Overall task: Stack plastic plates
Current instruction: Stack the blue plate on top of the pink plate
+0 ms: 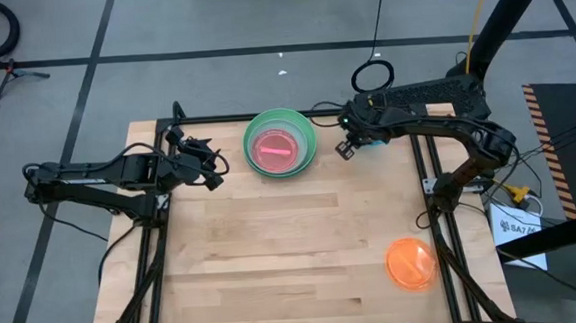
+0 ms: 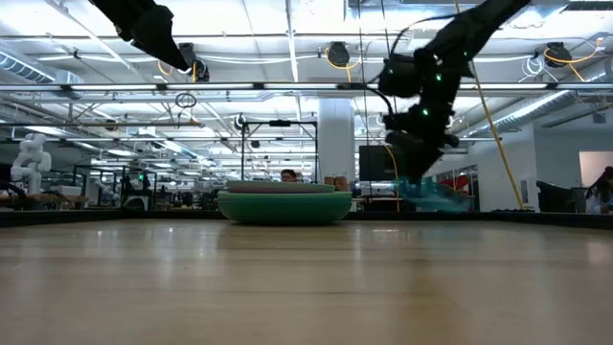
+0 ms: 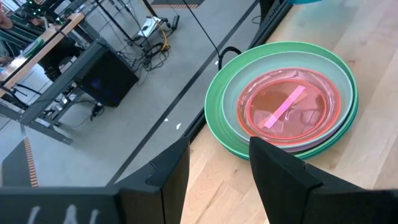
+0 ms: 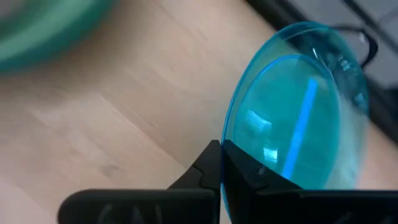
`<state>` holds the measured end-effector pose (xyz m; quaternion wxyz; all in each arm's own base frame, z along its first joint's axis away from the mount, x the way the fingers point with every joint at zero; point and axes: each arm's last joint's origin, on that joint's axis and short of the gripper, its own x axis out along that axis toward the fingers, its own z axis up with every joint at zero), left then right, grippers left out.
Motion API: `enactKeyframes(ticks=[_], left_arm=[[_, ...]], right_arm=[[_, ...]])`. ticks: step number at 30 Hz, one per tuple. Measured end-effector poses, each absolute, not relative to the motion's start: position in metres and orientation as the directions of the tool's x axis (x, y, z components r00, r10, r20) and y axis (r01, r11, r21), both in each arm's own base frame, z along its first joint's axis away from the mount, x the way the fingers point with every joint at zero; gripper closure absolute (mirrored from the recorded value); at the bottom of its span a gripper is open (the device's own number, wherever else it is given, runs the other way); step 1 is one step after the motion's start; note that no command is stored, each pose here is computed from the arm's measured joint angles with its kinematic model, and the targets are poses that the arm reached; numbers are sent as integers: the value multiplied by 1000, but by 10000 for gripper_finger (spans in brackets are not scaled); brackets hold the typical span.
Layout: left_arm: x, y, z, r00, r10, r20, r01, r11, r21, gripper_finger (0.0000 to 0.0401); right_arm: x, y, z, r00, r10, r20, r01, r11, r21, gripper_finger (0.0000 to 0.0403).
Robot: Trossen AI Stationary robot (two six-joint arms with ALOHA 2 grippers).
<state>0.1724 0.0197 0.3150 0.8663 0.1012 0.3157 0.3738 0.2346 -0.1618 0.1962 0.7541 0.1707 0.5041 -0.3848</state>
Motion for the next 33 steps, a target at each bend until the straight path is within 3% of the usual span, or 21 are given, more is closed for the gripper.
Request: enactKeyframes(ticks=[16, 23, 33], left_arm=[[172, 20, 315, 521, 711, -471, -587, 700, 407, 228], [172, 20, 315, 521, 711, -471, -587, 700, 407, 228], [173, 20, 315, 524, 711, -469, -584, 701, 409, 228]], right_arm=[[301, -126, 260, 568, -465, -680, 528, 839, -132, 402], [325, -110, 263, 743, -330, -583, 361, 930, -66, 403], [359, -92, 243, 785, -200, -586, 132, 979, -157, 403]])
